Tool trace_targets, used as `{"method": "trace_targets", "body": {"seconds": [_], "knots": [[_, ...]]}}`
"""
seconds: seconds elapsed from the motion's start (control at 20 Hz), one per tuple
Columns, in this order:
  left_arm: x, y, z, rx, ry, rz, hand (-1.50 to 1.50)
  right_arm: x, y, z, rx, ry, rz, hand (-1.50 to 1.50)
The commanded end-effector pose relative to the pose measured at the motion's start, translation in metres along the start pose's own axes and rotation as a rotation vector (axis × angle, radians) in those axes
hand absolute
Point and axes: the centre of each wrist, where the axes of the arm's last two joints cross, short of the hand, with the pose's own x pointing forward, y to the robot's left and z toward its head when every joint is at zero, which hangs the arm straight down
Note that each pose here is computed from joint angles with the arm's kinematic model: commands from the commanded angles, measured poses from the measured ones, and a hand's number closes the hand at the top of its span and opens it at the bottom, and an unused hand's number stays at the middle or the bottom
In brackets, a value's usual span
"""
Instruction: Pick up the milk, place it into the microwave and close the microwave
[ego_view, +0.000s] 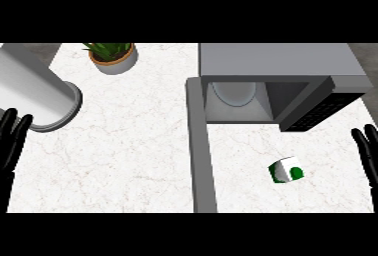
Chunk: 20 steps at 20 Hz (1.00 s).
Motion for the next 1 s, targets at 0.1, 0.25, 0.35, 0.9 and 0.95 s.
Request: {"method": "trace_targets", "body": {"seconds": [0.1, 0.25, 0.35, 0.9, 0.95], "knots": [[0.004, 0.024, 0.042, -0.015, 0.02, 0.052, -1.5, -0.004, -0.002, 0.016, -0.049, 0.062, 0.045, -1.5], [0.035, 0.01, 0.041, -0.008, -0.009, 0.034, -1.5, -0.009, 0.004, 0.021, -0.05, 0.075, 0.069, -1.5], [0.043, 0.028, 0.057, -0.009, -0.004, 0.026, -1.5, -0.016, 0.008, 0.02, -0.064, 0.097, 0.079, -1.5], [0.055, 0.033, 0.069, 0.004, 0.004, 0.026, -1.5, -0.096, -0.014, 0.036, -0.159, 0.21, 0.146, -1.5], [0.049, 0.042, 0.078, -0.013, -0.002, 0.042, -1.5, -0.109, -0.014, 0.04, -0.195, 0.235, 0.161, -1.5]]}}
